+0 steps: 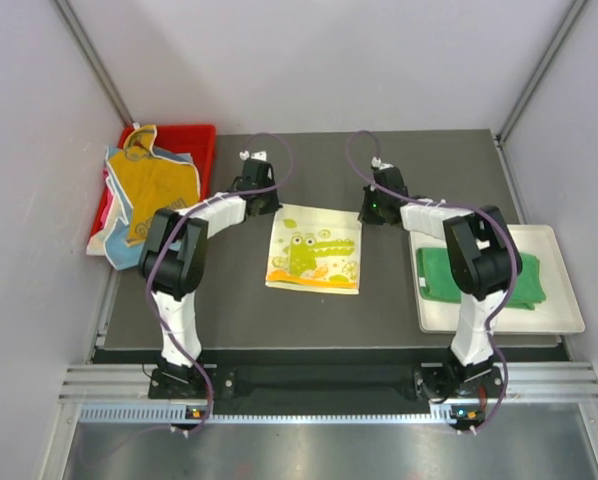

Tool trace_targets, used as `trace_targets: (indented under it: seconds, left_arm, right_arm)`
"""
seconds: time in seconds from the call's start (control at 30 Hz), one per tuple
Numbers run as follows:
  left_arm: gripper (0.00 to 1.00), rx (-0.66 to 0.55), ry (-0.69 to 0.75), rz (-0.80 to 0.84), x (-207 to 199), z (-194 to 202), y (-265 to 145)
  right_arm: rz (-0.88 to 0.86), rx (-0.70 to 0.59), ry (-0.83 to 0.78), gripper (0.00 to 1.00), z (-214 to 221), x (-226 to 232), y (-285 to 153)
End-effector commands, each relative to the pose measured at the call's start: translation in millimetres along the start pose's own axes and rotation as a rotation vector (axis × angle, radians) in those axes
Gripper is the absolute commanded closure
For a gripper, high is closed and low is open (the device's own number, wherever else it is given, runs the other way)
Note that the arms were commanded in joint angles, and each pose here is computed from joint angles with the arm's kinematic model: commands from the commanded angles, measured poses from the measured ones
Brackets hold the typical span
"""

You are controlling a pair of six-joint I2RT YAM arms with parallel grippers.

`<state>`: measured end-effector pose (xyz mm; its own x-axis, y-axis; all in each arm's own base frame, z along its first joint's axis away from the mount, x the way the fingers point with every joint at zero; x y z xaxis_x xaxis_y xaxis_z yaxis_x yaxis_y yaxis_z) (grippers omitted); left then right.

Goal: Fold and stack the towels
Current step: Fold the towel

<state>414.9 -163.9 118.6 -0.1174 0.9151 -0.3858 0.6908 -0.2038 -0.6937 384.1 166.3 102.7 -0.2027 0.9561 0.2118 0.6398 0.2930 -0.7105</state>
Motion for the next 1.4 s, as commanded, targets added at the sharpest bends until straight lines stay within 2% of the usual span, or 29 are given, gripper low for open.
trace_targets:
  seconds: [0.0,0.2,0.87,1.37]
  left_arm:
    - [1.0,-0.178,0.004,0.139,-20,-36,-31]
    - [1.0,-0.2,0.008,0.165,-17,-33,-56]
    - [1.0,-0.124,-0.05,0.221,19,35,-121]
    - [1.0,-0.056,-0.062,0.205,40,78,-132]
  right_arm:
    - [-0.02,-0.182,0.011,1.0,-35,3,-27]
    - [-0.029,-0.227,0.019,1.0,-34,4,-52]
    - [-0.103,-0.098,0.045,1.0,39,32,-98]
    - [-0.073,-0.067,0.045,1.0,76,40,-109]
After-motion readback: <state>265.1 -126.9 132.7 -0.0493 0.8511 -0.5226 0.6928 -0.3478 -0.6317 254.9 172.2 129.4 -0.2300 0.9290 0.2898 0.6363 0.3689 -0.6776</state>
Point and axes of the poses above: each gripper's point midway between its finger pads, its own y axis out along the fingers, its own x axis along the line the jaws close on, z = x × y, the point moved 10 cm from there along -y, back along the fingers, and after that the axes turned 8 degrees about -y, right-handed, at the moved point
